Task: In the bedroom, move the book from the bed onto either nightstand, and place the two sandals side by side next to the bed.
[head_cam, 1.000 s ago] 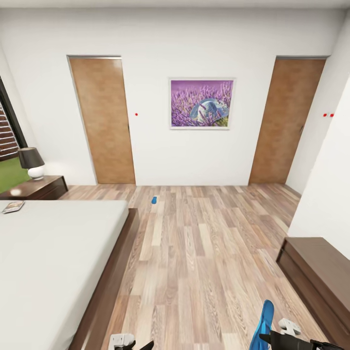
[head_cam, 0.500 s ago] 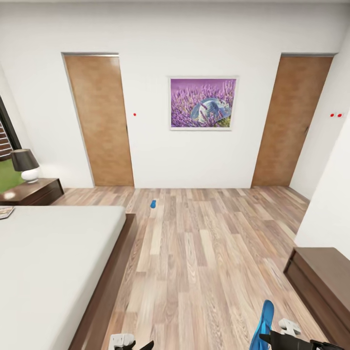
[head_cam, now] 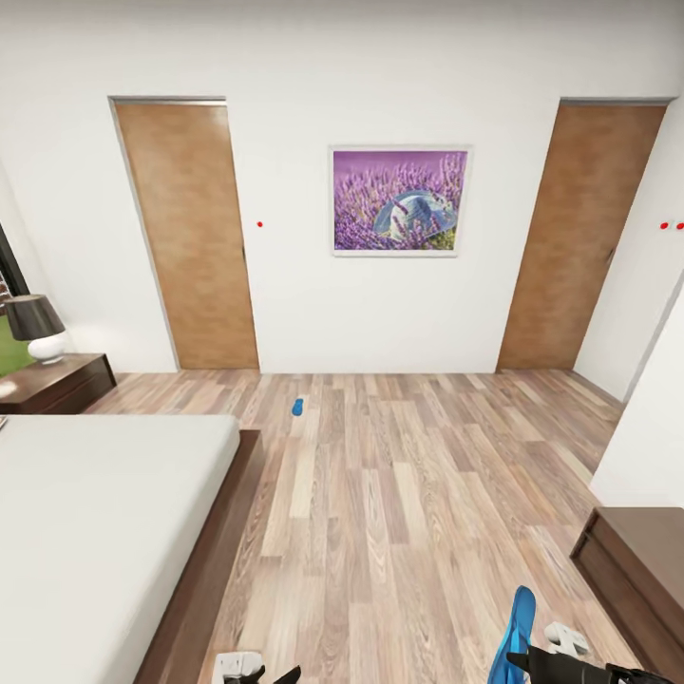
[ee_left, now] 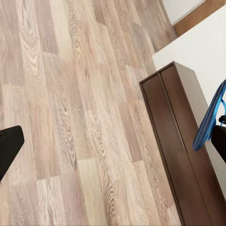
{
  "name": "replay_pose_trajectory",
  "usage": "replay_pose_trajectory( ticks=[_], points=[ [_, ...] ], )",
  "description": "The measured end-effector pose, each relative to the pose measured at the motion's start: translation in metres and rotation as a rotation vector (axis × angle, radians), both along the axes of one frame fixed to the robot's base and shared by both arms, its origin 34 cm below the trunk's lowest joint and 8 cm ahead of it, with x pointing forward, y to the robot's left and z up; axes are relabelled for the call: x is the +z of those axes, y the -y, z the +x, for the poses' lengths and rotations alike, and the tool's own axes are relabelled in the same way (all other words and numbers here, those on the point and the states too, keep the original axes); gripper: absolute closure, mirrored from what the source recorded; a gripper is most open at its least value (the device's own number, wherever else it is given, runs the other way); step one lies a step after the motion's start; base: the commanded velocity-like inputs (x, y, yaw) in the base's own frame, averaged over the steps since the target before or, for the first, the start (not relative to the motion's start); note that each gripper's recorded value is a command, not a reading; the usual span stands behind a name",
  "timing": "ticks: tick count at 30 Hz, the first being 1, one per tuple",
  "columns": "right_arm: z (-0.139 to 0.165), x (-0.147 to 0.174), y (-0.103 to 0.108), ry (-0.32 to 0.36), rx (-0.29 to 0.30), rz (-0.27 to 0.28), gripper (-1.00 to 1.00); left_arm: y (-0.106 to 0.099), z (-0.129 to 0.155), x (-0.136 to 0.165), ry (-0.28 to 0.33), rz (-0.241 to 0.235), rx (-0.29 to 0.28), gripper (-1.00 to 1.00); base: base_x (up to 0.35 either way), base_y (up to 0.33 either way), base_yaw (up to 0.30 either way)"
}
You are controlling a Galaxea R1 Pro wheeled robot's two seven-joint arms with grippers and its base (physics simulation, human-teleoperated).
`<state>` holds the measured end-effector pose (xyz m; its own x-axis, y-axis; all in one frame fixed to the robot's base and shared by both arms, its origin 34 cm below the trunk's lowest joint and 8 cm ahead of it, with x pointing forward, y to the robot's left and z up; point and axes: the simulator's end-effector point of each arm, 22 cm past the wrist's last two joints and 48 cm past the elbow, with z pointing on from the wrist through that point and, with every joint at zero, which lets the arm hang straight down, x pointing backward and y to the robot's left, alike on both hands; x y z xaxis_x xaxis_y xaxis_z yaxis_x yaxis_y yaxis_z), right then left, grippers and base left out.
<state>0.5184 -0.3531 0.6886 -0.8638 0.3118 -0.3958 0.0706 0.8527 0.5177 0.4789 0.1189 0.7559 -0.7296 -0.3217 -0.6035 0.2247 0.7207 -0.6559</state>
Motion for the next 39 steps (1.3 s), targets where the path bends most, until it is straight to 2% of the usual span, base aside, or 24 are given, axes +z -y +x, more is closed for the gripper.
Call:
replay_pose_trajectory(
  ticks=[39],
  points=[
    [-0.0005,-0.0003,0.0004,0.000,0.001,-0.002,1.00,0.0000,-0.0003,-0.0004,-0.001,0.001,-0.001,-1.00,0.329,0.000,0.000]
  ],
)
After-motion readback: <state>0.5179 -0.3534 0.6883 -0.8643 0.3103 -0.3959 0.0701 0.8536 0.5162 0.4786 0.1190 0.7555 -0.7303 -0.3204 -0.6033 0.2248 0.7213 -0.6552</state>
